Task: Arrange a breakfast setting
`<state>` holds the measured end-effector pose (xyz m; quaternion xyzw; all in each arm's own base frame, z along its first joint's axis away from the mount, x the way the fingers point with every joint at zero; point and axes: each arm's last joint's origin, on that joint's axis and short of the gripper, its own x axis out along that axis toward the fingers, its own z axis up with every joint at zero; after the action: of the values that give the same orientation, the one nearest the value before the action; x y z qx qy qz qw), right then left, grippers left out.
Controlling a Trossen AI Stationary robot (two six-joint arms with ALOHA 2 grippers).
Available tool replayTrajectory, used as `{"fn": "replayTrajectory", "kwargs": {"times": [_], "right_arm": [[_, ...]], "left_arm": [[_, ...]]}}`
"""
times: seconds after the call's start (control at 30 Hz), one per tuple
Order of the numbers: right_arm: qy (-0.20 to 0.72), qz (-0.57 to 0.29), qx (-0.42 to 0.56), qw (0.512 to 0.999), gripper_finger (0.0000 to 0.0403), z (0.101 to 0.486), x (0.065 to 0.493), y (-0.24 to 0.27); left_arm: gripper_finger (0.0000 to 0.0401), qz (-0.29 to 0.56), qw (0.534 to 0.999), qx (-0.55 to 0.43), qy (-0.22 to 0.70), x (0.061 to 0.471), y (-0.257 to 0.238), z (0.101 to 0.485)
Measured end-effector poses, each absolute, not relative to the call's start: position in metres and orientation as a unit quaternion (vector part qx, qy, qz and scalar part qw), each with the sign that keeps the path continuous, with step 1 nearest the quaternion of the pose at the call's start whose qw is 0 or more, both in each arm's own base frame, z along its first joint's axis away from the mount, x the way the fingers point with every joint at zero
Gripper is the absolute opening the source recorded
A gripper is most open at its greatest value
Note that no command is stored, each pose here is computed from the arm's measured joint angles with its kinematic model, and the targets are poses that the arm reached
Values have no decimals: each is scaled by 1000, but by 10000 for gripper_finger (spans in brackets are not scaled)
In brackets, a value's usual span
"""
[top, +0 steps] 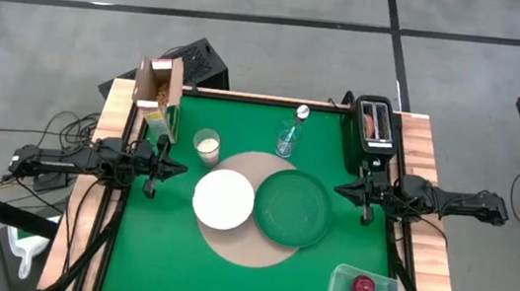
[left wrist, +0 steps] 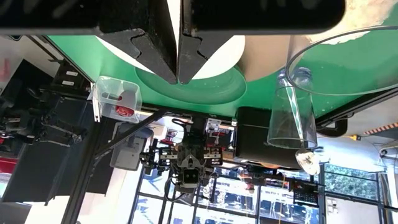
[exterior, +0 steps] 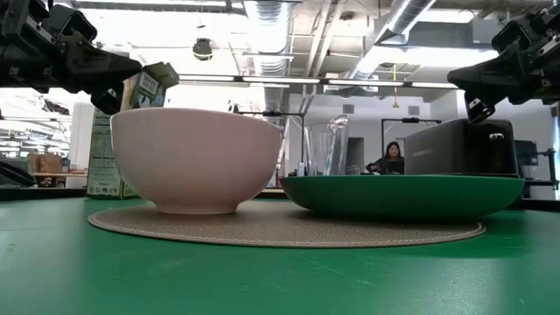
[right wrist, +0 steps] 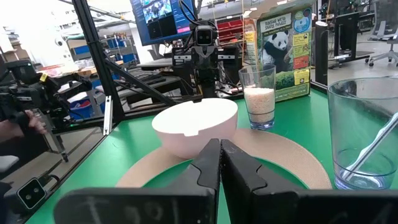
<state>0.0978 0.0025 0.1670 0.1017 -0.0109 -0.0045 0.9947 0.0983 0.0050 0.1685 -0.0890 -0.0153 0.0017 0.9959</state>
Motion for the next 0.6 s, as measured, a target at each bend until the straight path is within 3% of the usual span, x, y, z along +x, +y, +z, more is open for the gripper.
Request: {"fn": "replayTrajectory", "kwargs": {"times": [0.23,0.4,0.6], "right_arm": [[-11,-4,102,995,42,167,98,3],[-11,-5,97,995,42,167,98,2],[-15,-8,-17,1000,42,168,98,2]], "left_arm": [[0,48,994,-79,-50,98,8,175],[0,68,985,-144,-61,97,9,178],[0,109,980,-155,-66,96,12,178]]}}
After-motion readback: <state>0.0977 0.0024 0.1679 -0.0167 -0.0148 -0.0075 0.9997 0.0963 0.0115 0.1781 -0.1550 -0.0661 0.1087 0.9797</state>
